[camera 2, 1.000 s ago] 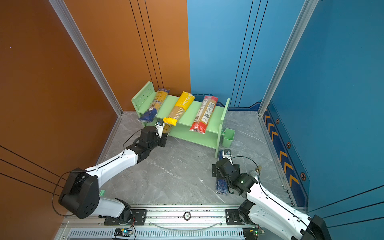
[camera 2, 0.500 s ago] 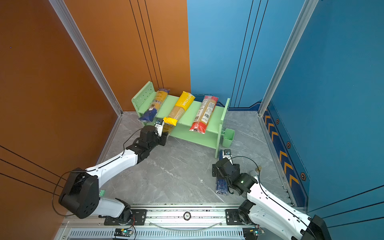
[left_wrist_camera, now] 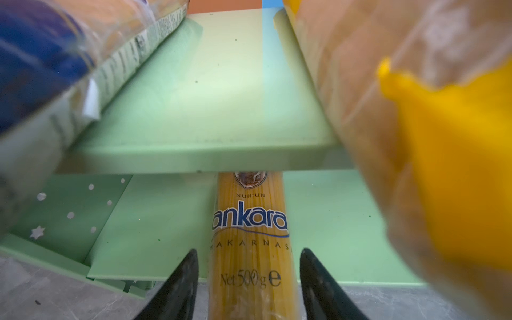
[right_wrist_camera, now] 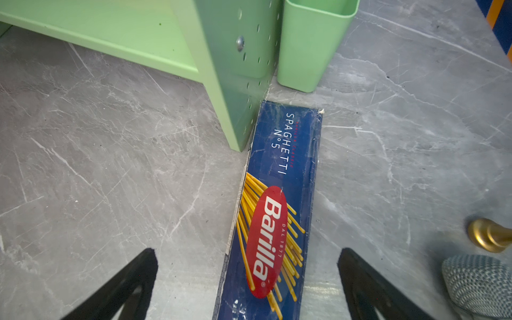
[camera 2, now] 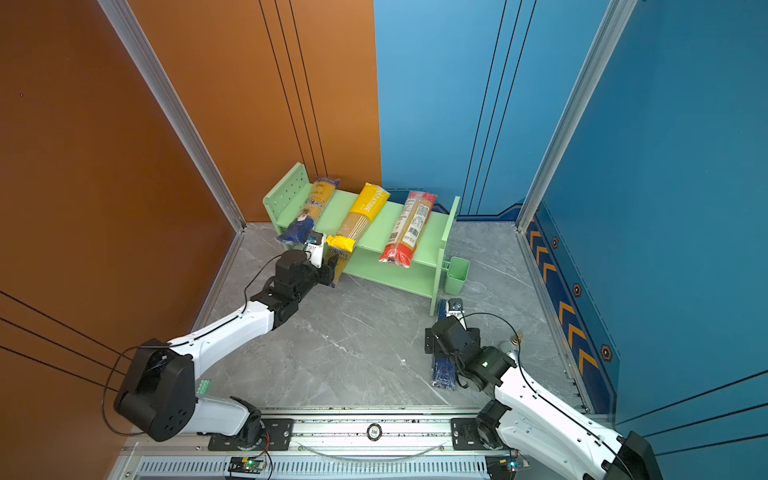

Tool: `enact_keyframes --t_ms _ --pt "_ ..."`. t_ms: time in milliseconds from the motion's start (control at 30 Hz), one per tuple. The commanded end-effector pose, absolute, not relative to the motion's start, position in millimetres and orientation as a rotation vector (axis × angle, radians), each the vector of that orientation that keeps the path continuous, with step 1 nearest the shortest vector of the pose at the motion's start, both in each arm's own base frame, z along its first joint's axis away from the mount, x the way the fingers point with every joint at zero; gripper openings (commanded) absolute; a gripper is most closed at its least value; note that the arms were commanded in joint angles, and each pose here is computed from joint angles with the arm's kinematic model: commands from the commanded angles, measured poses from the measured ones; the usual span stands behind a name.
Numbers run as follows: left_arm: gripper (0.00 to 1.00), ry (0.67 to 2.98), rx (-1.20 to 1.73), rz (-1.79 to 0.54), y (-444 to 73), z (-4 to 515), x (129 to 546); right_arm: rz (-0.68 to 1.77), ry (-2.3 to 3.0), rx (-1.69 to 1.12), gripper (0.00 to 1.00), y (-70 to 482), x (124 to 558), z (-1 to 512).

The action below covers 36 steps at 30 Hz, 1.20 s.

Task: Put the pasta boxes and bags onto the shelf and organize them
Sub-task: 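Open and withdraw the left gripper while the right gripper lowers onto the Barilla box, then grasp the blue Barilla box with the right gripper and lift it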

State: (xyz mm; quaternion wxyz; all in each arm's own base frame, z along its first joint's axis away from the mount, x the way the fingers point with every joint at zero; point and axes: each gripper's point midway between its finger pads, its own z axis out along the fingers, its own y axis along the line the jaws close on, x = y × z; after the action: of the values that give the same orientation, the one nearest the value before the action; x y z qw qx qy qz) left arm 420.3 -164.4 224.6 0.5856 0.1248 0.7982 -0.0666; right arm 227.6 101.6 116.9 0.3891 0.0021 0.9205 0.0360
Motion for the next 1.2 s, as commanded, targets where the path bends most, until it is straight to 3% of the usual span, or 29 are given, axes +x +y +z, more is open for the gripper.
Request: enact_keyframes --t_ms 0,700,767,900,1167 --pt "0.61 1.844 0.26 -0.165 -158.2 228.6 412.3 0.036 2.361 0.059 1.0 89.4 223.2 116.7" --pt "0.78 1.881 0.259 -0.267 -157.6 191.9 328.2 -0.041 2.503 0.283 1.0 72.0 201.4 73.9" --pt "0.68 1.891 0.284 -0.278 -164.1 186.8 317.0 -0.022 2.526 0.284 1.0 76.0 199.8 65.3" --pt "0.64 1.93 0.329 -0.291 -173.9 174.5 298.9 0.0 2.563 0.294 1.0 81.6 196.3 48.3" --pt "0.71 2.009 0.372 -0.345 -191.4 134.3 264.2 0.019 2.617 0.271 1.0 98.4 197.1 22.1"
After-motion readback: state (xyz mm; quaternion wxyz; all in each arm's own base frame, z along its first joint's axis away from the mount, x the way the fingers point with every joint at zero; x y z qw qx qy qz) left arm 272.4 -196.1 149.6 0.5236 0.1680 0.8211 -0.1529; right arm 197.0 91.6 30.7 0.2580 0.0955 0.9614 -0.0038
